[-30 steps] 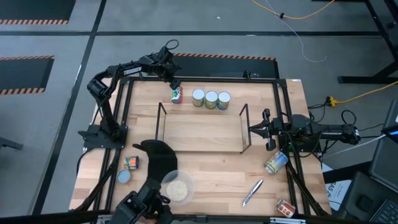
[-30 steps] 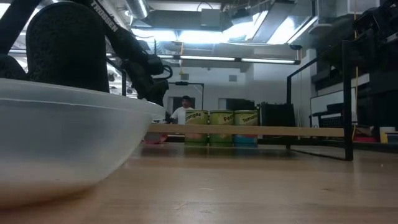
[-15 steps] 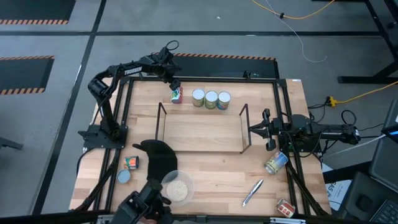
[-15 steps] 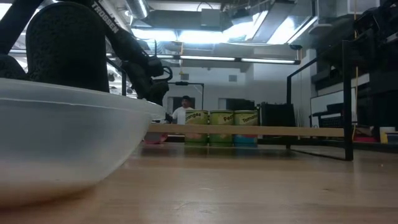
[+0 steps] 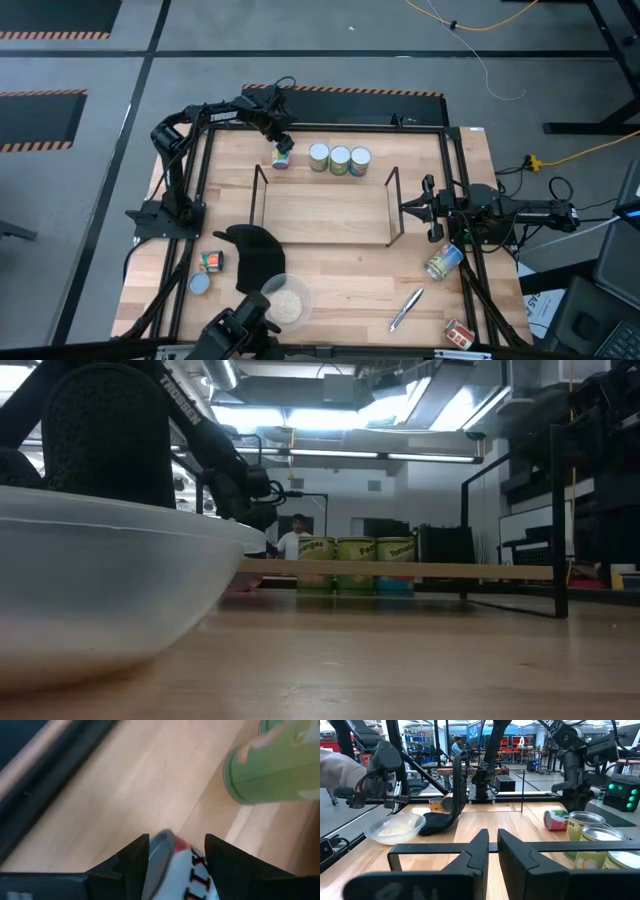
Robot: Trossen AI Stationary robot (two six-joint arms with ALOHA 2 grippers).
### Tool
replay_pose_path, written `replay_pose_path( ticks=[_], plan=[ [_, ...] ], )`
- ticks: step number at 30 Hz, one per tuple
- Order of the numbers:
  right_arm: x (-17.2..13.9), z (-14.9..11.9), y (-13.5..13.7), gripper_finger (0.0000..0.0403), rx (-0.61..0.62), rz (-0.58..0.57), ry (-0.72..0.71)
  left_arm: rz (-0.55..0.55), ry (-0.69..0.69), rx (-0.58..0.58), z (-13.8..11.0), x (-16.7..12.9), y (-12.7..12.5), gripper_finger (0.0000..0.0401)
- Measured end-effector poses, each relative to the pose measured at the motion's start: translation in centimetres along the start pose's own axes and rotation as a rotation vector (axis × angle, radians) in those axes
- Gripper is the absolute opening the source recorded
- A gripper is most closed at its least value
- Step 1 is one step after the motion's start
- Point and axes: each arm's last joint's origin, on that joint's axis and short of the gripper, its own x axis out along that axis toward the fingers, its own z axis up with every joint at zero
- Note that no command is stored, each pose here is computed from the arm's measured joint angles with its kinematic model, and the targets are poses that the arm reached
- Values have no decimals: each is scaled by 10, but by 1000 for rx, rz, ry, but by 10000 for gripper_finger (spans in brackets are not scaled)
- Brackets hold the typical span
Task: Pick and place cans onto a shelf
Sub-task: Put the canned mixed fruit on the shelf
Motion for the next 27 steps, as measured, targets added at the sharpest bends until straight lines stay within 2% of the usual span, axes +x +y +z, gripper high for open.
replay_pose_path(
  ticks=[5, 16, 27],
  plan=[
    [0, 0, 0, 46, 0, 0, 0, -6, 29, -8, -3, 2, -1, 175],
    [0, 0, 0, 46, 0, 0, 0, 13, 88, -32, -8, 2, -2, 113],
    [0, 0, 0, 46, 0, 0, 0, 17, 88, -49, -8, 2, -1, 12]
  ],
)
